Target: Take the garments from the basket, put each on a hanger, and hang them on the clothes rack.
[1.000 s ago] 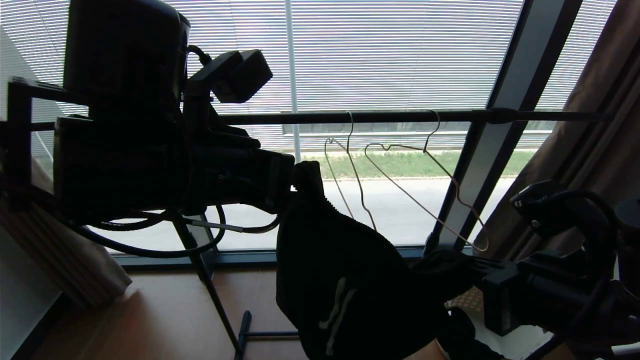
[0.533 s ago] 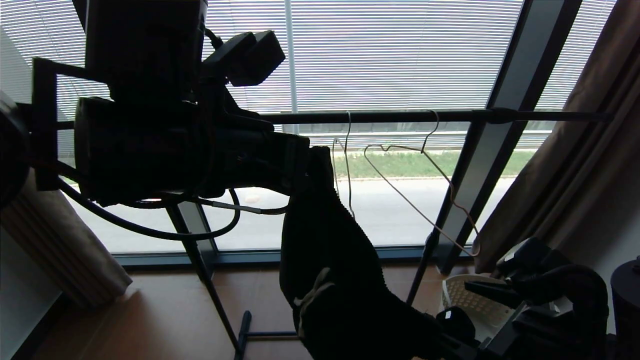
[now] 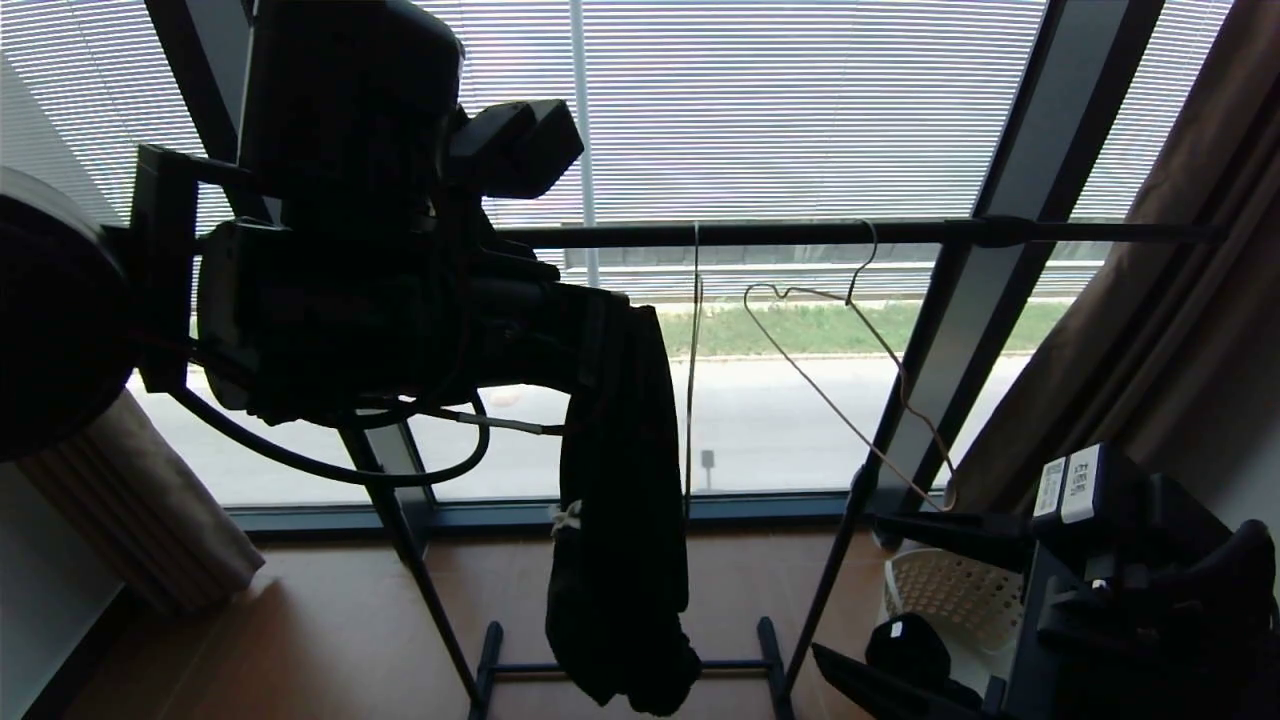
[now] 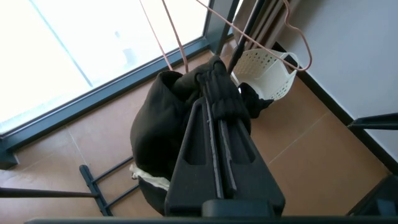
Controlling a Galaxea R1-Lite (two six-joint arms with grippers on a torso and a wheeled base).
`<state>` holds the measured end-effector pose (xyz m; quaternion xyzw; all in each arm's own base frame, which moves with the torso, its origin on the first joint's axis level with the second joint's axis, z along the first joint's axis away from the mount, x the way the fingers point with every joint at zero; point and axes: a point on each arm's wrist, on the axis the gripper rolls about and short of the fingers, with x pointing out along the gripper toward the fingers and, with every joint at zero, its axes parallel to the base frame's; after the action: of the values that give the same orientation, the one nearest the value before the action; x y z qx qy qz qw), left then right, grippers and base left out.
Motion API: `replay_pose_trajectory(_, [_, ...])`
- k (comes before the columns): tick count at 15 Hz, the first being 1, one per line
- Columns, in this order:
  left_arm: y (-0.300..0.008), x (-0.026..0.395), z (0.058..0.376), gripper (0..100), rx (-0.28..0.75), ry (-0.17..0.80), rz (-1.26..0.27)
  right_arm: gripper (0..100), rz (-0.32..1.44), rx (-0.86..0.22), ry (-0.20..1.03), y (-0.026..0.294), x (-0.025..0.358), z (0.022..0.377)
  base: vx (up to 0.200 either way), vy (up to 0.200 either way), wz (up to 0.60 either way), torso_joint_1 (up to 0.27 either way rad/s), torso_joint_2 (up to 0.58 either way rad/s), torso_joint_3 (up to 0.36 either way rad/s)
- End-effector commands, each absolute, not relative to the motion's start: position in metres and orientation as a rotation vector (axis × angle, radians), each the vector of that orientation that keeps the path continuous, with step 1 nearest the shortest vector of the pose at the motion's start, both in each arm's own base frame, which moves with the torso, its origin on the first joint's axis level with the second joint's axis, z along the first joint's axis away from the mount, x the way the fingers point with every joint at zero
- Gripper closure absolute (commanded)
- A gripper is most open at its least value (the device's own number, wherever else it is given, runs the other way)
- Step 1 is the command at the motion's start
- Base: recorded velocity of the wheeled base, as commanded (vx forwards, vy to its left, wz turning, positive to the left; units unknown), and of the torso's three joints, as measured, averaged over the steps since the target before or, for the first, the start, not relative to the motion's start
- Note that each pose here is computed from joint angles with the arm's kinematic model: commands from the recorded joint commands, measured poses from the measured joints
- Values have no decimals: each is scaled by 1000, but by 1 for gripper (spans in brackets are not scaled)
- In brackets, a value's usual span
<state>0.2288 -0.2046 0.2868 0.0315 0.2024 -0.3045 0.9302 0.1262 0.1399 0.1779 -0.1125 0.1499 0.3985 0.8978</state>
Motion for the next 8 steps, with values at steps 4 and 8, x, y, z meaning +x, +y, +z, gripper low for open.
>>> replay_pose_trajectory(4, [-205, 226, 282, 100, 71, 430, -628, 0, 778, -229, 267, 207, 180, 201, 0, 0, 0, 0, 0, 0])
replay_pose_trajectory(8, [-202, 222, 284, 100, 71, 426, -630, 0, 722, -221, 327, 245, 204, 181, 0, 0, 0, 0, 0, 0])
